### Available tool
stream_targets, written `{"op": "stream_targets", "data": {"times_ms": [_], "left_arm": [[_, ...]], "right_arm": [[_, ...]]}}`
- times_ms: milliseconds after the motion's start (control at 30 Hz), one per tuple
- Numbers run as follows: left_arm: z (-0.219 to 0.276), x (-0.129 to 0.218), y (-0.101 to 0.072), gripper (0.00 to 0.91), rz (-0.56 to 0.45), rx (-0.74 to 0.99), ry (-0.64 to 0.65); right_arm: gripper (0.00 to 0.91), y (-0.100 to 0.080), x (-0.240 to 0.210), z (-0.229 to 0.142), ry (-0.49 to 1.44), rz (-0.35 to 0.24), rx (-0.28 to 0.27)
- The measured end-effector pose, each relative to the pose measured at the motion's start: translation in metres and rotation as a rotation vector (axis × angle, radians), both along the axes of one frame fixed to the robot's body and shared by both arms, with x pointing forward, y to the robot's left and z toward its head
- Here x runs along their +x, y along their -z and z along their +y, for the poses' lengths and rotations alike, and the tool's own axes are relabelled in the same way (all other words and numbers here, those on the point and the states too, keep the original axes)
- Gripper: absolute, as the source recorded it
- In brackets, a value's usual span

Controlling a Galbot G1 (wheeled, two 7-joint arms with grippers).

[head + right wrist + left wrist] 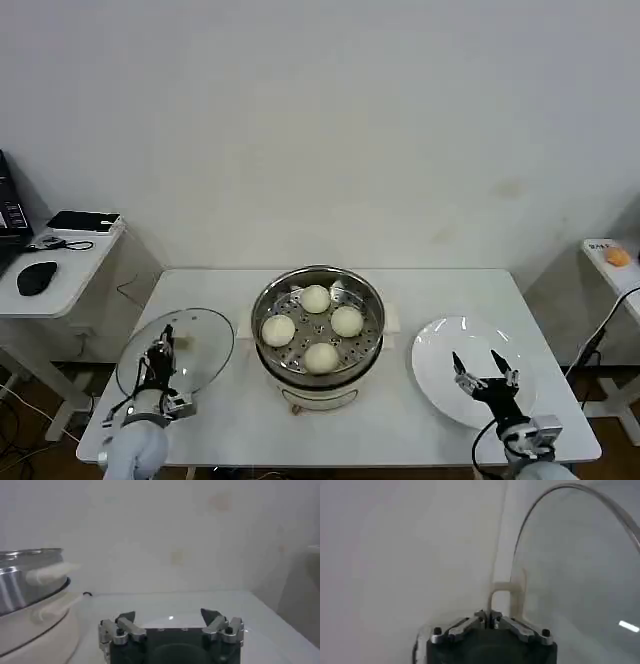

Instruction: Take steamed baozi put them in steamer then cover it.

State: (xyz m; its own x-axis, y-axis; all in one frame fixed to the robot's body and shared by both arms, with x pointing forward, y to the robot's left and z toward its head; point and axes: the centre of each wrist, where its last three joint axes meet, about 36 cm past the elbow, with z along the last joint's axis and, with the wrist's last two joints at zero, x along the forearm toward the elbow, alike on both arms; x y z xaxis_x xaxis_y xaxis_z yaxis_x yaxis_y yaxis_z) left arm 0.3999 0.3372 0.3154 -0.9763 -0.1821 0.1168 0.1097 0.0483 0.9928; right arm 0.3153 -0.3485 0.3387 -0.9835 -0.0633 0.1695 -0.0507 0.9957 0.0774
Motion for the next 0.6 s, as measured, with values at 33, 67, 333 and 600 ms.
{"op": "stream_targets", "data": {"times_ms": [33, 67, 333, 600], "left_arm": [[-0.001, -0.001, -0.006, 0.0, -0.01, 0.013, 0.002], [-0.002, -0.002, -0.013, 0.0, -0.021, 0.025, 0.003], [-0.02, -0.01, -0.069, 0.0, -0.111, 0.126, -0.035], [-0.047, -0.015, -0.123, 0.0, -0.233, 0.22, -0.086]], "right_arm": [[0.907, -0.001, 0.0, 0.0, 0.0, -0.002, 0.0], [0.907, -0.001, 0.001, 0.0, 0.001, -0.004, 0.0], [0.907, -0.003, 0.001, -0.002, 0.003, -0.013, -0.003], [0.907, -0.003, 0.001, -0.001, 0.005, -0.015, -0.002]]}}
